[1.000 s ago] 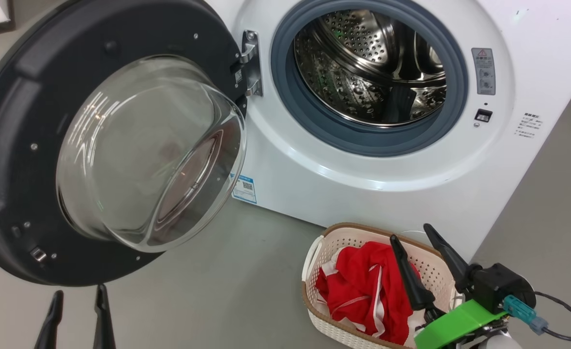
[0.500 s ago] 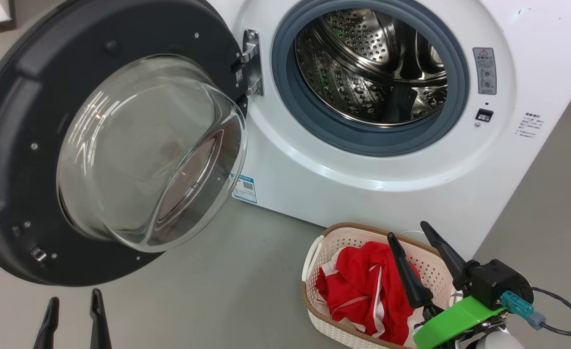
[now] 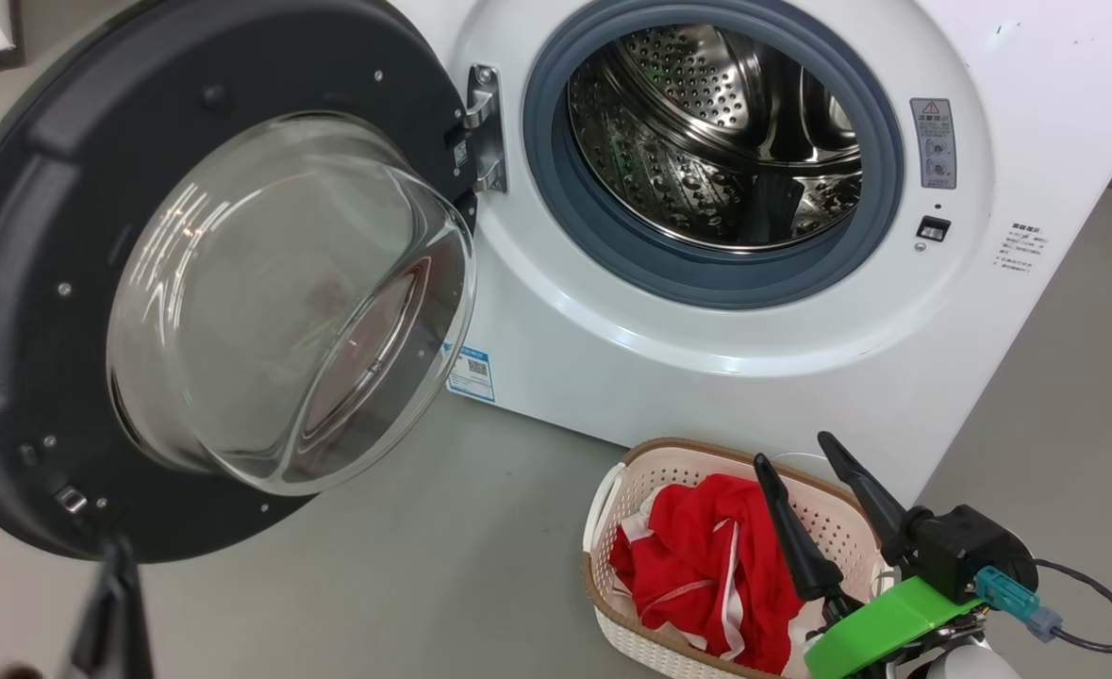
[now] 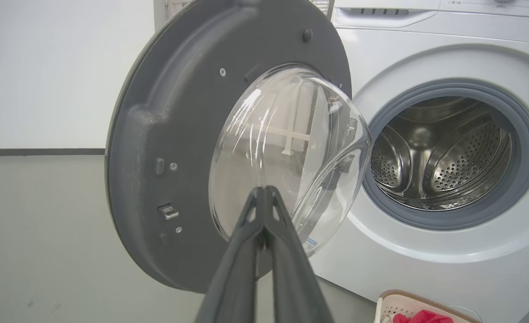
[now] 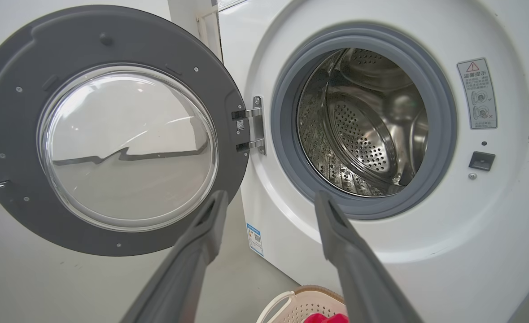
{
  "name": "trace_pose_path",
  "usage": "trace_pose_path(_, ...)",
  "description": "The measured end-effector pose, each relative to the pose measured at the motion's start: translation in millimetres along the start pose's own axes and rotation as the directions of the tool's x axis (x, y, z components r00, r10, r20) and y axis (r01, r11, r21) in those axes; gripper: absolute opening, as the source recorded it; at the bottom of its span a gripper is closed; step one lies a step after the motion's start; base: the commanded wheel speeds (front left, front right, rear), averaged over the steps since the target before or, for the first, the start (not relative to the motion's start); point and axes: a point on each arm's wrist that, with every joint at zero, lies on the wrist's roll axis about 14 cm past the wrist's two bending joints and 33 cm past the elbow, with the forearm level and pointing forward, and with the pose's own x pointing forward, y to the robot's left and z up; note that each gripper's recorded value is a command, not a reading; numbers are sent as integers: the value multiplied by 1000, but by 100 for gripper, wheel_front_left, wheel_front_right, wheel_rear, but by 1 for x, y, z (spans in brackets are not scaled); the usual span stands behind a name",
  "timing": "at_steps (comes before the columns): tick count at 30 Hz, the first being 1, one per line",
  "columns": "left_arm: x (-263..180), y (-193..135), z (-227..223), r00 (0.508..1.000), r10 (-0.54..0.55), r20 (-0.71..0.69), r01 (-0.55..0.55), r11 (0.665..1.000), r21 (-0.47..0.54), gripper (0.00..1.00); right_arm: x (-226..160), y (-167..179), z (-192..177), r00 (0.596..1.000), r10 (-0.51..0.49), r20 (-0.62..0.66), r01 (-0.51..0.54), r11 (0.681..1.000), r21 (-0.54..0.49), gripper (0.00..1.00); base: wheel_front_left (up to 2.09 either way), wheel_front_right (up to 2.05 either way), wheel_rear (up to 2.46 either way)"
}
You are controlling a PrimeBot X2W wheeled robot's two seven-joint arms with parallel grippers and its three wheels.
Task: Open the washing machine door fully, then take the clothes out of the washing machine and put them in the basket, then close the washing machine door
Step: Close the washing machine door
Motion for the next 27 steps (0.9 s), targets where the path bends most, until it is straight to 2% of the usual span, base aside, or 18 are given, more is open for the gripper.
trace_pose_path(3,22,3,35,994,-12,109,9,1000,28,0,-1,0,-1,1000,-3,-3,3,1000,1,100,0,0,0)
trace_pose_path(8,58,21,108,947,35,320,-49,998,36,0,-3,-2,0,1000,-9,-3,9,1000,1,100,0,0,0)
trace_pose_path(13,98,49,147,907,145,396,-104,987,-123,0,-4,-1,1,1000,-14,1,14,1000,4,100,0,0,0)
trace_pose_path(17,128,68,160,897,228,379,-147,962,-231,0,-10,-8,4,999,-41,8,41,999,4,100,0,0,0)
trace_pose_path(19,140,79,157,900,280,335,-172,932,-318,0,-14,-10,3,999,-53,6,53,999,4,100,0,0,0)
trace_pose_path(21,151,87,149,910,325,256,-190,878,-438,0,-19,-13,1,998,-68,1,68,998,5,100,0,0,0)
trace_pose_path(24,164,89,133,932,336,134,-210,804,-557,0,-24,-17,2,996,-86,4,86,996,3,100,0,0,0)
trace_pose_path(27,175,86,120,950,310,41,-214,743,-635,0,-26,-19,4,996,-92,8,92,996,2,100,0,0,0)
